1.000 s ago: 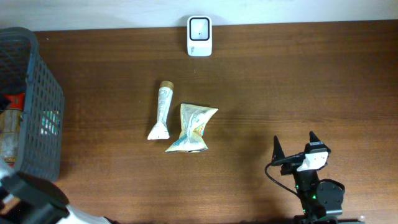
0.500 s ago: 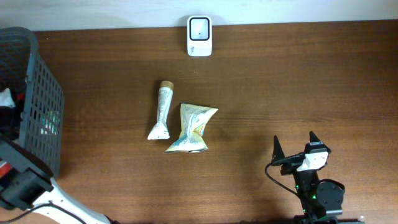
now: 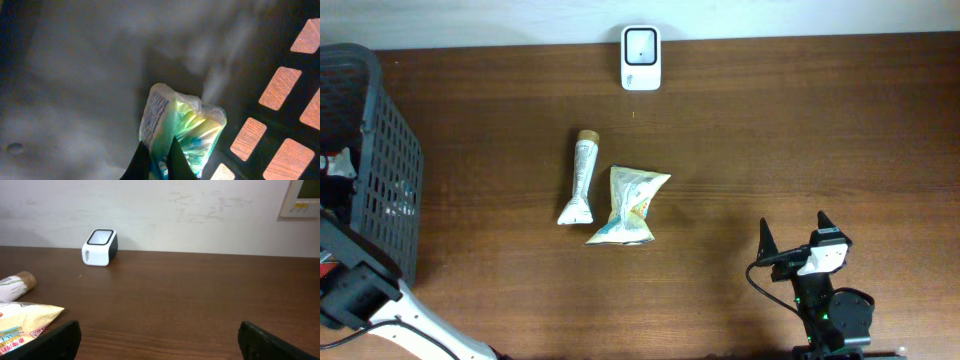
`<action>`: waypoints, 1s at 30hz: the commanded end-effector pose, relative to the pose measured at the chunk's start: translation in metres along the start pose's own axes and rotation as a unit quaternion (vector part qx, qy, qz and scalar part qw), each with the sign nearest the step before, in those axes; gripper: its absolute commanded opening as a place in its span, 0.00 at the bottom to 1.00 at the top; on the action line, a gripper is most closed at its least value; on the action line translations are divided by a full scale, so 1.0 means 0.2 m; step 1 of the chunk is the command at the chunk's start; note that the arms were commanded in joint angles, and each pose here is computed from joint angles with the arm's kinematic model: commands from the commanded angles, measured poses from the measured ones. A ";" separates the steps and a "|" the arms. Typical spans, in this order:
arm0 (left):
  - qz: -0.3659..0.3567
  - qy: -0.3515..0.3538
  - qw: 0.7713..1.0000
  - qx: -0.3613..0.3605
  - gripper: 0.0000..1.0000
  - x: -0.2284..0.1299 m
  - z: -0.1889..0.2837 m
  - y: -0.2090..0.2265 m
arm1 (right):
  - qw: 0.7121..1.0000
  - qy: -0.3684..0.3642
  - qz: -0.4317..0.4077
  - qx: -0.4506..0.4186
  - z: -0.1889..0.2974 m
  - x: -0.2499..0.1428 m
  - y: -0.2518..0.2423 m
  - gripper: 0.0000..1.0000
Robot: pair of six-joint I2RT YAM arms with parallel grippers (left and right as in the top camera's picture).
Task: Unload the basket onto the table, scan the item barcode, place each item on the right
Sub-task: 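Reach the left gripper into the basket and grasp the green tissue pack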
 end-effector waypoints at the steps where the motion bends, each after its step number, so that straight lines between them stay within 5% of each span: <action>1: 0.003 0.016 1.000 0.013 0.00 -0.02 -0.05 0.03 | 1.000 0.001 -0.006 0.006 0.00 -0.01 0.01 0.99; 5: -0.011 -0.026 1.000 0.012 0.00 0.06 0.15 -0.04 | 1.000 0.001 -0.006 0.006 0.00 -0.01 0.01 0.99; 11: -0.009 -0.179 0.984 0.004 0.00 0.18 0.85 -0.29 | 1.000 0.001 -0.006 0.006 0.00 -0.01 0.01 0.99; 14: -0.022 -0.271 0.962 -0.010 0.00 0.11 1.29 -0.47 | 1.000 0.001 -0.006 0.006 0.00 -0.01 0.01 0.99; 18: -0.059 -0.322 0.944 -0.035 0.00 -0.10 1.57 -0.70 | 1.000 0.001 -0.006 0.006 0.00 -0.01 0.01 0.99; 22: -0.126 -0.296 0.945 -0.065 0.00 -0.35 1.58 -0.99 | 1.000 0.001 -0.006 0.006 0.00 -0.01 0.01 0.99; 30: -0.238 -0.125 0.962 -0.041 0.00 -0.69 1.06 -1.35 | 1.000 0.001 -0.006 0.006 0.00 -0.01 0.01 0.99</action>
Point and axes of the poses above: each gripper's point midway between its finger pads, its own z axis back along the fingers, its own y axis along the line the jaws close on, x = y × z, the point moved 2 cm from there along z, back along the fingers, and after that the axes turned 9 degrees about z, right-handed, at the moved point
